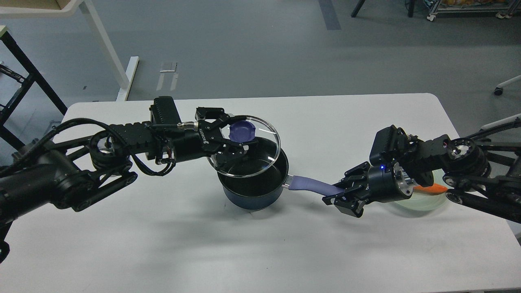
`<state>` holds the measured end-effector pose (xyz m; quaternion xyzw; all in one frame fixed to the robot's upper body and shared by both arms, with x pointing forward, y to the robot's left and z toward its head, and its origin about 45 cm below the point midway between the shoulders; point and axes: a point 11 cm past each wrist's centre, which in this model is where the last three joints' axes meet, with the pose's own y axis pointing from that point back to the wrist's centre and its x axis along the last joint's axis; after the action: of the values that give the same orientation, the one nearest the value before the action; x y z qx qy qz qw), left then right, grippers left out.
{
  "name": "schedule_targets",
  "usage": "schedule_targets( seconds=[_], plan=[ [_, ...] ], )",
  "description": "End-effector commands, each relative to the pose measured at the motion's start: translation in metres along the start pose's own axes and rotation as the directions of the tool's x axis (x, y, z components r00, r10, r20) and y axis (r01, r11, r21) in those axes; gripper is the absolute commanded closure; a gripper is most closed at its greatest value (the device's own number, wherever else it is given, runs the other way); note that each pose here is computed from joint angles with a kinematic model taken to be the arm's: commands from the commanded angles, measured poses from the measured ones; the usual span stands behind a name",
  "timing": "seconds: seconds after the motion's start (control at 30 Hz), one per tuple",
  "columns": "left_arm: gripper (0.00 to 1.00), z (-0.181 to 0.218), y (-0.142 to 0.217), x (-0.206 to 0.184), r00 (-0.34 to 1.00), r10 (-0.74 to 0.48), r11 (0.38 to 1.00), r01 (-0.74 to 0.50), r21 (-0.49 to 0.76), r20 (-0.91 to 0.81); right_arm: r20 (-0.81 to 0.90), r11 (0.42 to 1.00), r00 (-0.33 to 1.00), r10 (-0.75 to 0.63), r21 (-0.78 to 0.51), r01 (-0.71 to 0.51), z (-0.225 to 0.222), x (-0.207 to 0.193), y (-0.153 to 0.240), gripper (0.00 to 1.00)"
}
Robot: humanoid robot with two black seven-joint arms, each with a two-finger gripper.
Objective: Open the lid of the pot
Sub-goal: 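Lift the glass lid off the pot and lower it beside the pot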
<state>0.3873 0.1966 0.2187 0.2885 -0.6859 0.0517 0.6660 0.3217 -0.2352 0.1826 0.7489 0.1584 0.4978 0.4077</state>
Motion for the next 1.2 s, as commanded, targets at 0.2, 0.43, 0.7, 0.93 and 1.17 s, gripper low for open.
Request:
schedule_targets(
  seconds=[0.2, 0.43, 0.7, 0.93, 1.17],
  plan=[
    [0.65, -0.039, 0.095, -0.029, 0.998, -0.034, 0.986, 0.026, 0.165, 0.047, -0.001, 1.0, 1.0, 0.0, 0.001, 0.0, 0.0, 0.0, -0.001, 0.71],
    [0.64, -0.028, 0.149, -0.091, 0.994, -0.099, 0.964, 0.108, 0.245, -0.05, -0.001, 1.0, 1.0, 0.0, 0.001, 0.0, 0.0, 0.0, -0.001, 0.71],
    [0.64, -0.016, 0.174, -0.151, 0.967, -0.18, 0.924, 0.229, 0.306, -0.18, 0.001, 1.0, 1.0, 0.0, 0.0, 0.0, 0.0, 0.0, 0.0, 0.71],
    [0.59, -0.014, 0.169, -0.167, 0.959, -0.187, 0.914, 0.249, 0.322, -0.212, 0.001, 1.0, 1.0, 0.002, 0.0, -0.002, 0.0, 0.001, 0.0, 0.71],
    [0.44, -0.012, 0.17, -0.173, 0.956, -0.194, 0.91, 0.259, 0.323, -0.22, 0.0, 1.0, 1.0, 0.002, 0.001, -0.002, 0.0, 0.001, 0.0, 0.7]
  ],
)
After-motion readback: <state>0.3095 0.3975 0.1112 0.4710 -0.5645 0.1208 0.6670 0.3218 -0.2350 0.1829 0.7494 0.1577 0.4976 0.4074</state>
